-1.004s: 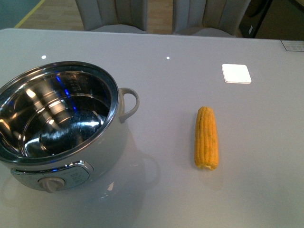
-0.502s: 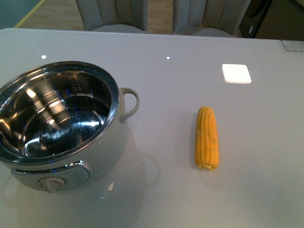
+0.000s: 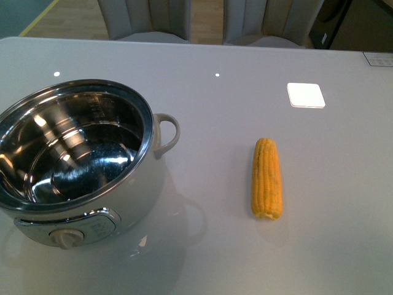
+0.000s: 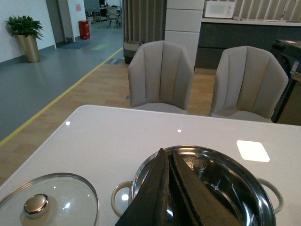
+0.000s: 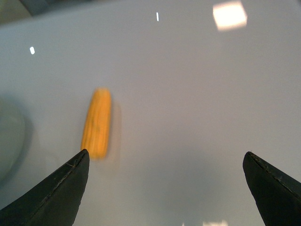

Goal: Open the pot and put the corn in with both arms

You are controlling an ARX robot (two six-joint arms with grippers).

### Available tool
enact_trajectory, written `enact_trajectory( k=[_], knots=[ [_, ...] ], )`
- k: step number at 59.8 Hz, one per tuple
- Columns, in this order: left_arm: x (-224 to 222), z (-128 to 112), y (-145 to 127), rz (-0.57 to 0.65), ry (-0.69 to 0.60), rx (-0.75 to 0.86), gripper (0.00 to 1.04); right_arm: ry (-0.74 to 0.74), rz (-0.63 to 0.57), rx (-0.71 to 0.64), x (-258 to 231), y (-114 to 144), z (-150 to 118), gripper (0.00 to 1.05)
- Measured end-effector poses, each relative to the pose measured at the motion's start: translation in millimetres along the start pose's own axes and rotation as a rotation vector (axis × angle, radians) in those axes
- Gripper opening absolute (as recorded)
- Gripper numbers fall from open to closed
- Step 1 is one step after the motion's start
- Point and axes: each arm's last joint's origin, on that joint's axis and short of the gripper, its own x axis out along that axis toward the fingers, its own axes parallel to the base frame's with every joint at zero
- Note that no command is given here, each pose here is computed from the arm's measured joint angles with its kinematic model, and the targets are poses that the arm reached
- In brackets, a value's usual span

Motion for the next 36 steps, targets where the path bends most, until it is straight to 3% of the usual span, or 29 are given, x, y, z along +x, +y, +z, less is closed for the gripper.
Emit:
enact_trajectory(
  k=[7,24,36],
  knots=[
    [0.0,0.0,0.0,0.001,0.0,-0.001,0.04,0.075,-0.007,0.049,6.9,2.2,-2.7,0.96],
    [0.0,0.0,0.0,0.001,0.0,0.0,0.5,0.098,0.017,0.0,40.5,21.1,11.3,0.96],
    [0.0,0.0,0.0,0.001,0.0,0.0,0.84,0.135,0.102,-0.098,83.4,58.3,23.3,0.96]
  ],
)
